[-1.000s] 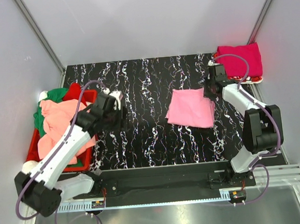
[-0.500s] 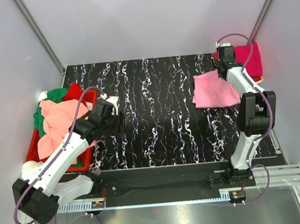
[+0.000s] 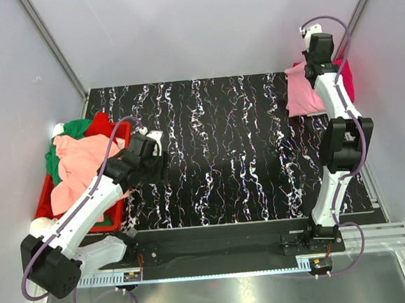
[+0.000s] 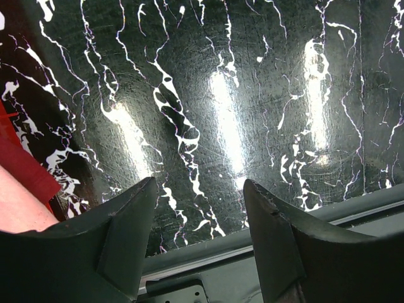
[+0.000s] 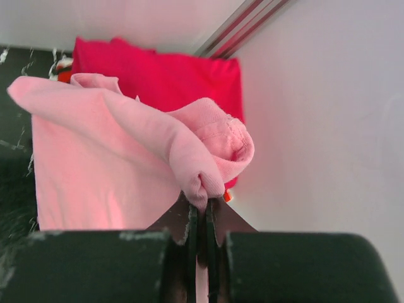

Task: Fold and stack the t-shirts
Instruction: Neatly place the folded tshirt to the corner

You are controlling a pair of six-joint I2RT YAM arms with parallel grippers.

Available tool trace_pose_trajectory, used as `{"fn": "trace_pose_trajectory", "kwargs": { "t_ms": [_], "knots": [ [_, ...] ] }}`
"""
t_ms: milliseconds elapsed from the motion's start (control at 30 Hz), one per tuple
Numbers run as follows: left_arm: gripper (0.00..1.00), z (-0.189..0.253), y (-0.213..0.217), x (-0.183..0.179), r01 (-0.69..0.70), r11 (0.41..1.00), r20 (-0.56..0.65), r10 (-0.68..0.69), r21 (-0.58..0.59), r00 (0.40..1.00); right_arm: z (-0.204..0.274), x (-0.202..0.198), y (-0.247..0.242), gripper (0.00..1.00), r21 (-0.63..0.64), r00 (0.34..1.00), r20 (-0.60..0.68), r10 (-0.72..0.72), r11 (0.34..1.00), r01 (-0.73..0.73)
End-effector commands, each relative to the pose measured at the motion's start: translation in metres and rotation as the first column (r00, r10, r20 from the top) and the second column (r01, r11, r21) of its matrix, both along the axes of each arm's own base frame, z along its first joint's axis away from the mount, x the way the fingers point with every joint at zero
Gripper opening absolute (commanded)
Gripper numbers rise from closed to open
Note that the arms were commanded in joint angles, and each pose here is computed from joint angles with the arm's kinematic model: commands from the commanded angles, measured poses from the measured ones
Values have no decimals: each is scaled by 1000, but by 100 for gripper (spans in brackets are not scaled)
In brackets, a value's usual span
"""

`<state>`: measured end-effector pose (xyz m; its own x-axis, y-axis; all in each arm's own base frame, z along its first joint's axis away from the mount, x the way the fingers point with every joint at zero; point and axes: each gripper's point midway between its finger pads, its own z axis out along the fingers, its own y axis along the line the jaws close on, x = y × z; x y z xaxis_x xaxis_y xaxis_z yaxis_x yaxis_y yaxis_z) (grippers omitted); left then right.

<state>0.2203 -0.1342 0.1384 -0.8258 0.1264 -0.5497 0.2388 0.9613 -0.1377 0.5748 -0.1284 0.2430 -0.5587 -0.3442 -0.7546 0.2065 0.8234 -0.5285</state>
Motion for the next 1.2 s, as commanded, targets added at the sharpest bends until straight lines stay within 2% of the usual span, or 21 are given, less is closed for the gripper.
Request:
{"fn": "trace_pose_trajectory", "kwargs": {
  "t_ms": [0, 367, 767, 867, 1167],
  "knots": [
    [62, 4, -3, 9, 7, 1000, 40, -7, -11, 999, 67, 15, -14, 0, -82, 988, 157, 15, 997, -2],
    [61, -3, -5, 8, 16, 1000, 12, -16, -7, 1000, 97, 25, -25, 0, -153, 978, 202, 44, 988, -13],
    [61, -6, -4, 8, 13, 1000, 3, -13, 3, 1000, 99, 33, -46, 0, -119, 968, 248, 45, 993, -15],
    [61, -7, -4, 9, 12, 1000, 3, -12, 5, 1000, 90, 41, -59, 0, -67, 963, 268, 33, 998, -16],
    [61, -15, -4, 8, 13, 1000, -30, -12, 20, 999, 6, 87, -87, 0, 7, 969, 245, 29, 999, -32]
  ]
}}
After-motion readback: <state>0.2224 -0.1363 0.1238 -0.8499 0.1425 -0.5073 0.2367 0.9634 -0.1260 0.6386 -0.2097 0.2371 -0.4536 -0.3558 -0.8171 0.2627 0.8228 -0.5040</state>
